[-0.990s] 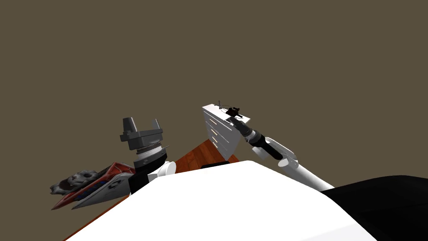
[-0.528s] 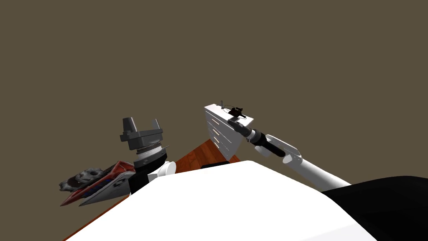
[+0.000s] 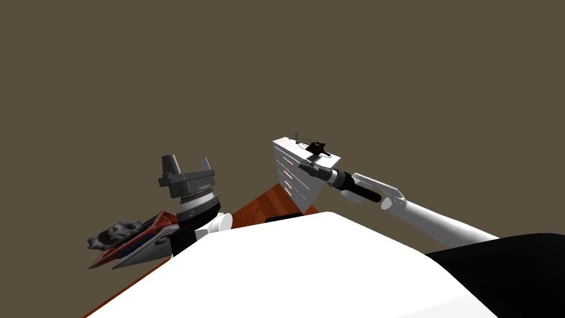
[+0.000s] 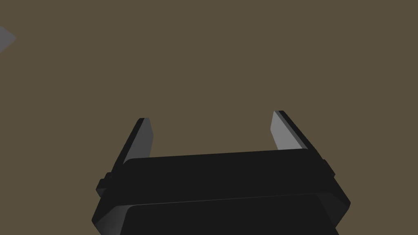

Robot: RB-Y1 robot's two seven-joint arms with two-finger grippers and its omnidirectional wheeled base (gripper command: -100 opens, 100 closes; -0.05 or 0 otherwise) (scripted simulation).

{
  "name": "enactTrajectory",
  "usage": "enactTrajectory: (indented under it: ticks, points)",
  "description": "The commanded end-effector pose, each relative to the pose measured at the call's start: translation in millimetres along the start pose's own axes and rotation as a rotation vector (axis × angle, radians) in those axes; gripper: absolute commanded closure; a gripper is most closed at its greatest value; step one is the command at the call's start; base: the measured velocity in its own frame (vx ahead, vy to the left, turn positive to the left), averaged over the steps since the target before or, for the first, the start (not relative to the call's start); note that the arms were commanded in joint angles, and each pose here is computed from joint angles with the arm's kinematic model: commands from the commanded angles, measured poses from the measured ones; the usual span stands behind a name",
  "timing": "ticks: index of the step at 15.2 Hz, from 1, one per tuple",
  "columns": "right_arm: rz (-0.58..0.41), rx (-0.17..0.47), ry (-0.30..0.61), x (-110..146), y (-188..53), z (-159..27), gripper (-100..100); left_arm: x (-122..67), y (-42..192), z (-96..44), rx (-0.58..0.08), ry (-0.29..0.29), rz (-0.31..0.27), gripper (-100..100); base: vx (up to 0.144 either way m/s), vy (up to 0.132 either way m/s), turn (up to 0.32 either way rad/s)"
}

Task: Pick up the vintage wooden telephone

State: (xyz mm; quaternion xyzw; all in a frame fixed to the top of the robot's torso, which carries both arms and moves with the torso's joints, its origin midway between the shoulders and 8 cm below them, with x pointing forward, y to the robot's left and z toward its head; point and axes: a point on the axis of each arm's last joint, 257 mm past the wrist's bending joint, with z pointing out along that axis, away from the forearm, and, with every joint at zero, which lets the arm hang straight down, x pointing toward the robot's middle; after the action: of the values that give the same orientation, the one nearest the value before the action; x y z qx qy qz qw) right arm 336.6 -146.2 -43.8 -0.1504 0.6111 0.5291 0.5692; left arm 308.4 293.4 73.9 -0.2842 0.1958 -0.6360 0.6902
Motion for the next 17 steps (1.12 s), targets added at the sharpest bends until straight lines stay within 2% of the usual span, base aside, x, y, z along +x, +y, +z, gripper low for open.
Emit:
enactTrajectory:
  ticks: [1, 6, 10, 17]
  points:
    - [-0.018, 0.004, 0.042, 5, -2, -3.3, -100, 0.0, 0, 0.0, 0.000, 0.000, 0.000, 0, 0.014, 0.035, -0.001]
    - [-0.088, 0.009, 0.165, 20, -10, -10.3, -100, 0.0, 0, 0.0, 0.000, 0.000, 0.000, 0, 0.023, 0.058, 0.029]
    - [-0.114, 0.016, 0.228, 25, -13, -16.2, -100, 0.0, 0, 0.0, 0.000, 0.000, 0.000, 0, 0.026, 0.048, 0.016]
    - [-0.205, 0.033, 0.398, 38, -27, -34.1, -100, 0.0, 0, 0.0, 0.000, 0.000, 0.000, 0, 0.030, 0.053, 0.033]
